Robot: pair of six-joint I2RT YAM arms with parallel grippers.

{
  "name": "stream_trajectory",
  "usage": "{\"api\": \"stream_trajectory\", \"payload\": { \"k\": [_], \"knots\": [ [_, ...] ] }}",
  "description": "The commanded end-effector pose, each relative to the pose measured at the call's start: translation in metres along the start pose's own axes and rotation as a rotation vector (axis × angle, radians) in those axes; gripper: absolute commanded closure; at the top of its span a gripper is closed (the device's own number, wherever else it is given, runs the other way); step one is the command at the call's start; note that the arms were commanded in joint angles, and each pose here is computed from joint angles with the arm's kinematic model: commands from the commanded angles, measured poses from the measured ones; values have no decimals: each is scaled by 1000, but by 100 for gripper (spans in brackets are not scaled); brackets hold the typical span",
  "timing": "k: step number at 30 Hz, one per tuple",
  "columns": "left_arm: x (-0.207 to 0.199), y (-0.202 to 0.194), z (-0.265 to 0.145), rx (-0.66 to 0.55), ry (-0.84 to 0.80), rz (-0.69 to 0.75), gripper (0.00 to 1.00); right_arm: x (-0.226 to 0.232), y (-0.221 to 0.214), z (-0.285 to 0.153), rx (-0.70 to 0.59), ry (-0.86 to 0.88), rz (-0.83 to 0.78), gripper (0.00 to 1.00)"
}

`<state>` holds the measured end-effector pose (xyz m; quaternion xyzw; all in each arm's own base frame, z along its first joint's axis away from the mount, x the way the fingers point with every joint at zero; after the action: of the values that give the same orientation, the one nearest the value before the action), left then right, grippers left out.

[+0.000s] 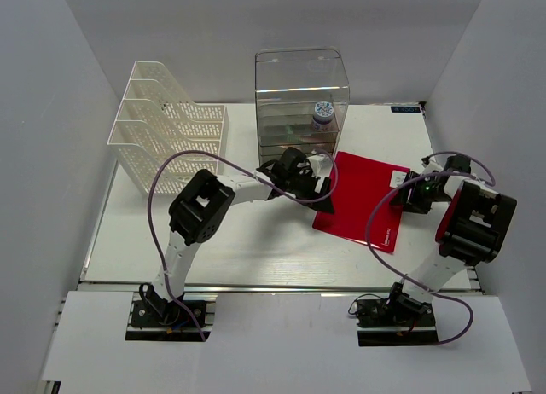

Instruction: Organize the desk

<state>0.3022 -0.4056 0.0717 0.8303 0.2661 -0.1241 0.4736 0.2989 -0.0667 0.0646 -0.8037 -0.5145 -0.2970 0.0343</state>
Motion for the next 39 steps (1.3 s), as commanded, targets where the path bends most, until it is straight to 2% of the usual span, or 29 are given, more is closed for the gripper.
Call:
{"api": "stream_trajectory", "payload": {
  "k": [1, 10, 18, 27, 35, 39],
  "knots": [
    [3, -27, 7, 104, -17, -42, 11, -4, -13, 17, 89, 29, 69, 41],
    [3, -32, 15, 149, -37, -37, 12, 17, -24, 28, 145, 193, 68, 56],
    [-8, -34, 24, 172, -58, -16, 12, 52, -29, 20, 165, 400, -49, 58],
    [-9, -40, 29, 199, -69, -15, 12, 80, -23, -1, 122, 595, -119, 60],
    [-11, -45, 31, 209, -68, -7, 12, 68, -16, 5, 80, 484, -97, 61],
    [-11, -45, 32, 216, -67, -10, 12, 63, -13, 8, 54, 427, -92, 67]
  ]
}}
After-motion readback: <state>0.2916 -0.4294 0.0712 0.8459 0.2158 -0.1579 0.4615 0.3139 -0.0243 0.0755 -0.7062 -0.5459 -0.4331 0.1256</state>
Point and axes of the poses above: each gripper's point midway between its finger pads, its own z axis out along the fingers, its own x axis along the line the jaws close on, y = z × x, the point moved 5 cm from there along -z, back along the fingers, and after that the axes turned 13 degrees about z, right-handed, at the moved point
